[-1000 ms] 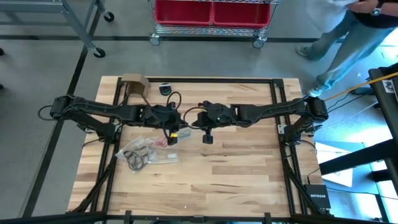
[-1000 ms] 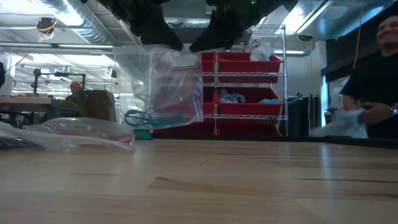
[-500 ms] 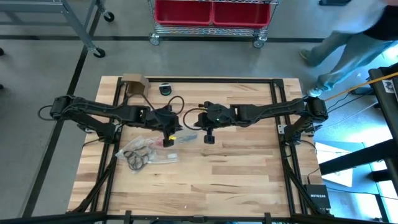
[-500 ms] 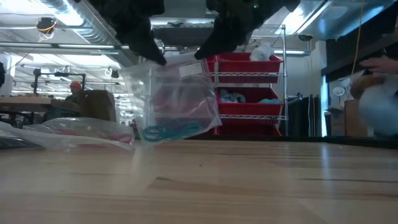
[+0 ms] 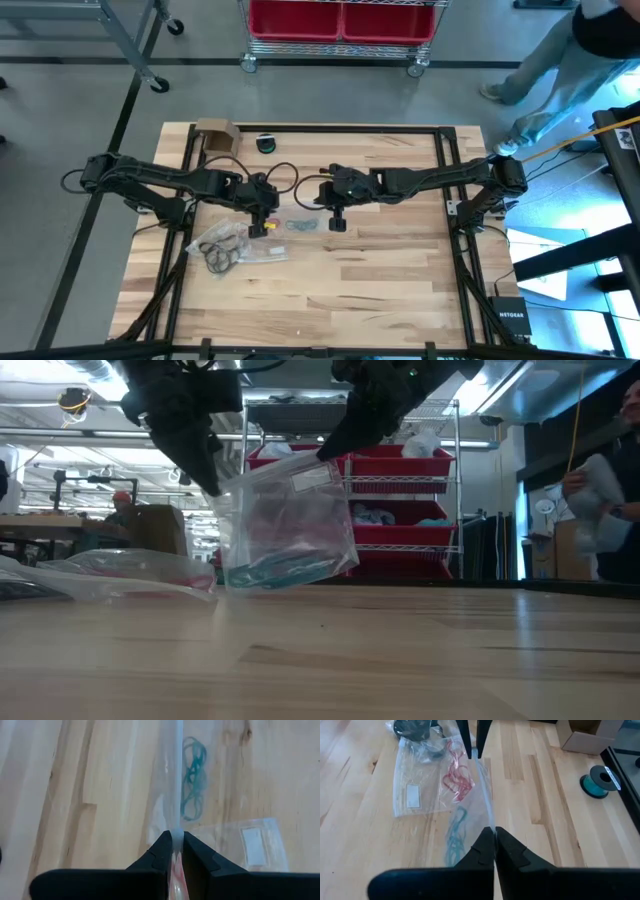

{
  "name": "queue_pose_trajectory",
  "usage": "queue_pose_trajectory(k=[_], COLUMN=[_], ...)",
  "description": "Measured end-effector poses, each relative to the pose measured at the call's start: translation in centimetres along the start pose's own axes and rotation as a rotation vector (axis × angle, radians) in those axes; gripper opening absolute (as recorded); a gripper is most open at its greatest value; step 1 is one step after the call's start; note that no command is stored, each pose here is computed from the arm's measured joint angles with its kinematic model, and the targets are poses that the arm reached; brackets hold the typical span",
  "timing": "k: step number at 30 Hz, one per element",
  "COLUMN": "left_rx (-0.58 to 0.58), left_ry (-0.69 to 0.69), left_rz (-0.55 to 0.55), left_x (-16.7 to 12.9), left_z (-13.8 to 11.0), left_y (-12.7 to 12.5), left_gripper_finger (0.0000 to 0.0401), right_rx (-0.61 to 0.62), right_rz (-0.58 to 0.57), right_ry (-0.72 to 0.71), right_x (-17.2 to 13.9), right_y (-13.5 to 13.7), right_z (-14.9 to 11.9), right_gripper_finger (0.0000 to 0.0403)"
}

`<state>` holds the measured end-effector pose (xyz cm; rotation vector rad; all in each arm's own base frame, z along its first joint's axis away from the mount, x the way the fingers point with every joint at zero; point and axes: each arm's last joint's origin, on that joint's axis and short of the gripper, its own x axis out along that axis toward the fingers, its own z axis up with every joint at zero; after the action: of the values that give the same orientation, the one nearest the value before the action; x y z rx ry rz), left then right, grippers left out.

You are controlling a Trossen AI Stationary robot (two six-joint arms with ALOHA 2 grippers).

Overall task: Sort rubber bands
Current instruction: Close the transparent zip bag, then return to Home Position

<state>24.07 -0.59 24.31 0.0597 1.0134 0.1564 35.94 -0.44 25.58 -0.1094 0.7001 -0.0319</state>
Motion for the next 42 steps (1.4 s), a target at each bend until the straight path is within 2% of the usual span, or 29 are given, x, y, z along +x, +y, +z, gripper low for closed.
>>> queue_pose_trajectory(k=[10, 15, 18, 21, 26, 30, 36, 39, 42], left_rx=[0.026, -0.010, -0.022, -0.003, -0.008, -0.020, -0.029, -0.018, -0.006], left_ry=[0.093, 0.060, 0.034, -0.021, -0.137, -0.238, -0.331, -0.391, -0.433], left_rz=[0.005, 0.027, 0.045, 0.063, 0.139, 0.177, 0.190, 0.168, 0.110], left_x=[0.1, 0.0, -0.6, -2.0, -4.8, -6.1, -6.6, -6.1, -5.8], left_z=[-1.0, -0.4, 0.5, 1.7, 2.8, 2.8, 2.2, 2.2, 2.3], left_y=[0.1, 1.1, 2.0, 3.0, 4.9, 5.7, 5.9, 5.6, 5.3], left_gripper_finger=[0.0041, 0.0073, 0.0107, 0.0140, 0.0178, 0.0186, 0.0169, 0.0158, 0.0145], right_rx=[0.000, 0.036, 0.038, 0.039, -0.001, -0.028, -0.035, -0.032, 0.023], right_rz=[-0.008, -0.067, -0.099, -0.142, -0.367, -0.444, -0.448, -0.398, -0.302], right_ry=[0.005, 0.009, 0.009, -0.002, 0.073, 0.119, 0.115, 0.123, 0.093], right_x=[0.0, 0.0, -0.1, -0.8, -3.6, -5.5, -5.9, -5.3, -5.2], right_y=[0.0, -0.2, -0.3, -0.5, -1.5, -2.0, -2.0, -1.9, -1.6], right_z=[0.0, -0.1, 0.0, 0.4, 2.4, 3.9, 4.5, 4.3, 4.5], right_gripper_finger=[0.0000, 0.0012, 0.0038, 0.0080, 0.0157, 0.0191, 0.0201, 0.0202, 0.0202])
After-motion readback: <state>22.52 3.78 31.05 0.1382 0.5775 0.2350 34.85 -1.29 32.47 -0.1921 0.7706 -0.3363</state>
